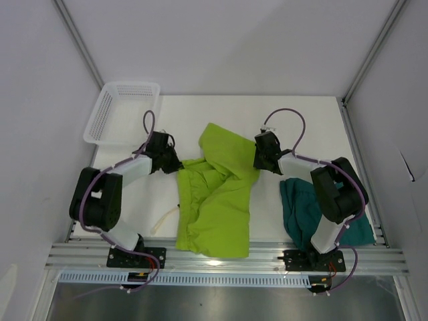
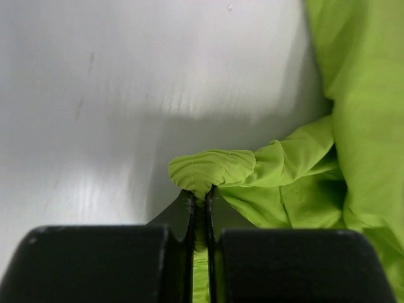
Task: Fold and stack the shorts
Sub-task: Flatten the shorts out
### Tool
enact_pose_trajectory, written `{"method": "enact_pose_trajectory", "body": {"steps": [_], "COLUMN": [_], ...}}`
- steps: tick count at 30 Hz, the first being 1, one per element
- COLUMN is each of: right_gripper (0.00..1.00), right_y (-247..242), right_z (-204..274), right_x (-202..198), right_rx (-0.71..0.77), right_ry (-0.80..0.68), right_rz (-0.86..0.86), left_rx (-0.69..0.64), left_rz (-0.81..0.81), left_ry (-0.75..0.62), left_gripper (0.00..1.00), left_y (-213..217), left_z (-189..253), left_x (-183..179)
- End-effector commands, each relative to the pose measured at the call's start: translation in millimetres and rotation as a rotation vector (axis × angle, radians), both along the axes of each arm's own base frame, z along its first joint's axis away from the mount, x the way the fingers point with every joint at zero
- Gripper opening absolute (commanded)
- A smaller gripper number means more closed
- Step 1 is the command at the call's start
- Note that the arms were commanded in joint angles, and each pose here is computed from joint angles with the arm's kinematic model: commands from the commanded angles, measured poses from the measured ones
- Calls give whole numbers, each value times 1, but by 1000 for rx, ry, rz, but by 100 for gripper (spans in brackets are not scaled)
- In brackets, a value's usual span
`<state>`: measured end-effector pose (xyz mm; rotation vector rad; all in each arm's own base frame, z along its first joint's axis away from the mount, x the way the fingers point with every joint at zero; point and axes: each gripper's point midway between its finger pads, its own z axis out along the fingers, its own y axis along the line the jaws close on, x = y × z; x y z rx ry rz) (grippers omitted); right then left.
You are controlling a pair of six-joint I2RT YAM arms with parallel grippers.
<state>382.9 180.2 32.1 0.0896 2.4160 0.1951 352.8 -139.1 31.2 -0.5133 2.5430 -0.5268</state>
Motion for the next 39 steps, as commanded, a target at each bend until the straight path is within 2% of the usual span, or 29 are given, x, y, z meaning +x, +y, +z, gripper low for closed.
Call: {"method": "enact_pose_trajectory", "body": {"steps": [1,2,7,14,17,18,19,20,21,23,29,30,34,37,39], "right_gripper": [3,0,0,0,13,33,45,51,60,62,63,62,62,62,62], "right_y": [-9,-14,-25,-34,-31,-29,-28,-28,-27,-24,-8,-2,33,53,55], "right_z": [7,6,11,25,26,27,28,28,32,34,62,62,81,96,98], "right_x": [11,12,10,9,9,9,10,10,9,7,7,2,-13,-24,-25], "right_rx": [20,23,41,43,52,58,62,68,76,90,165,176,234,214,193], "right_ry": [-12,-6,-29,-80,-78,-80,-84,-89,-99,-113,-219,-222,-298,-363,-378], "right_rz": [-64,-83,-128,-162,-146,-138,-135,-132,-122,-107,-14,15,189,280,291], "left_rx": [77,76,141,104,77,73,68,64,64,59,34,38,84,100,98], "left_rz": [129,152,262,290,278,278,279,276,271,260,217,226,239,200,158], "left_ry": [-166,-229,-356,-527,-577,-586,-602,-613,-610,-609,-592,-617,-583,-505,-432], "left_gripper": [0,0,0,0,0,0,0,0,0,0,0,0,1,6,26], "left_y": [29,34,65,75,73,72,72,71,69,65,45,43,44,33,20], "left_z": [55,81,137,223,250,255,262,268,269,276,288,302,299,267,232], "left_x": [10,10,-10,-32,-37,-36,-35,-32,-30,-19,14,17,35,56,74]}}
